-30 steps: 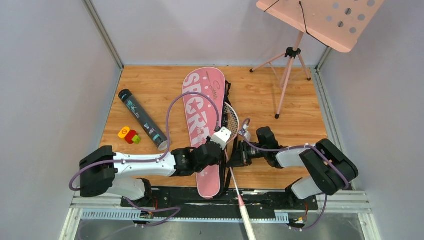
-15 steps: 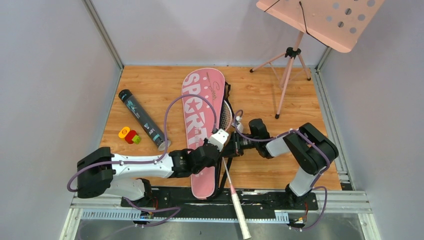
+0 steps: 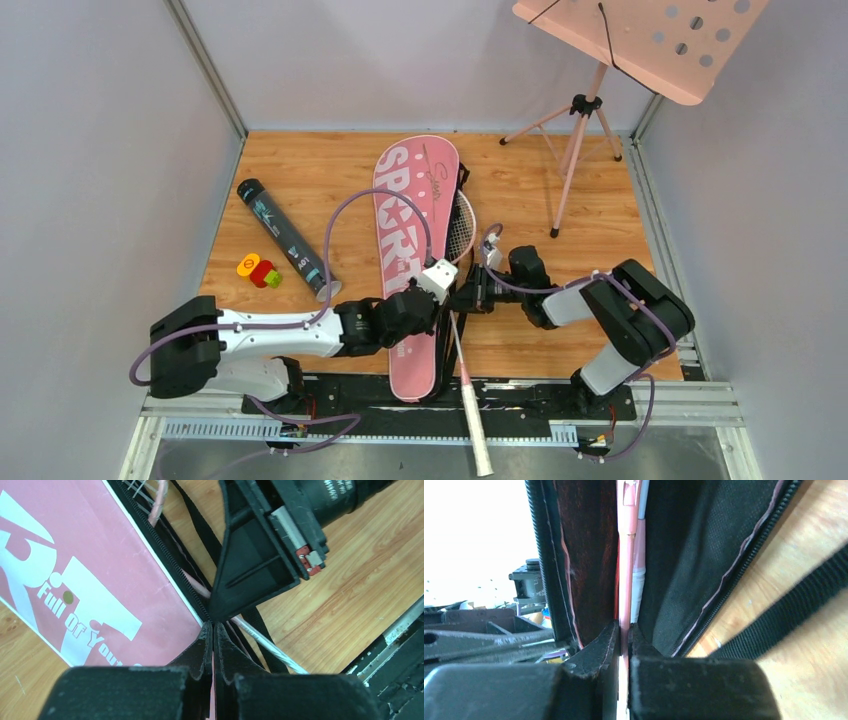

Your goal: Pack up the badminton gear

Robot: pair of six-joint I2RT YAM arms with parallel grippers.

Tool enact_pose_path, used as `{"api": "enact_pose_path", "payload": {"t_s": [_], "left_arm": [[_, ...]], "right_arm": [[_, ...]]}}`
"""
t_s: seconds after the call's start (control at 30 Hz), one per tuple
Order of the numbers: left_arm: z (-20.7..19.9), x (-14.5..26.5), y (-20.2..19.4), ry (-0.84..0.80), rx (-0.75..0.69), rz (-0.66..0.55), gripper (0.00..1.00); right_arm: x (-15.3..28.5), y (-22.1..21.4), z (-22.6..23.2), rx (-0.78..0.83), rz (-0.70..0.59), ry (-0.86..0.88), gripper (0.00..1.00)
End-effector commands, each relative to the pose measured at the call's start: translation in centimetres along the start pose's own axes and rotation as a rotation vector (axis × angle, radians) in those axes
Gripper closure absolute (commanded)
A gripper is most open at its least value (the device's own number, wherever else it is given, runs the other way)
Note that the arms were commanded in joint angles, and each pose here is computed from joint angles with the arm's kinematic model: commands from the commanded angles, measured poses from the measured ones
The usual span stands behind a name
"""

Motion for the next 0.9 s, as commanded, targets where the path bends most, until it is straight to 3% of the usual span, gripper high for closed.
{"api": "enact_pose_path", "payload": {"t_s": [0.0,0.17,0.3,0.53,0.63,0.73,0.87], "left_arm": [[0.2,0.8,1.3,-0.006,0.07,-0.094,1.0],[0.5,1.3,0.8,0.003,0.086,-0.097,1.0],[0.9,1.5,0.5,0.044,0.101,-0.07,0.84],[0.9,0.9,1.1,0.106,0.084,-0.007,0.43],[1.0,0.3,1.6,0.16,0.077,0.05,0.34],[1.4,-1.1,1.0,0.205,0.105,0.136,0.3],[2.0,-2.1,1.0,0.222,0.155,0.159,0.27]], "right_arm": [[1.1,0.4,1.9,0.133,-0.154,0.1,1.0],[1.7,-0.7,2.3,0.133,-0.211,0.101,1.0],[0.7,-0.9,3.3,0.158,-0.193,0.091,1.0],[0.1,-1.3,3.6,0.143,-0.186,0.116,1.0],[0.1,-1.5,3.7,0.142,-0.185,0.127,1.0],[0.2,-1.5,3.9,0.144,-0.187,0.131,1.0],[0.4,-1.6,4.1,0.151,-0.188,0.135,1.0]]}}
Point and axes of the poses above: each gripper's point midway between its finger pads, its own x axis back along the fingers, its own z axis along the line the jaws close on, y = z × x, the point moved 10 cm from there along x, back along the fingers, and after that the axes turned 12 degrees about -x, right-handed, at the moved point
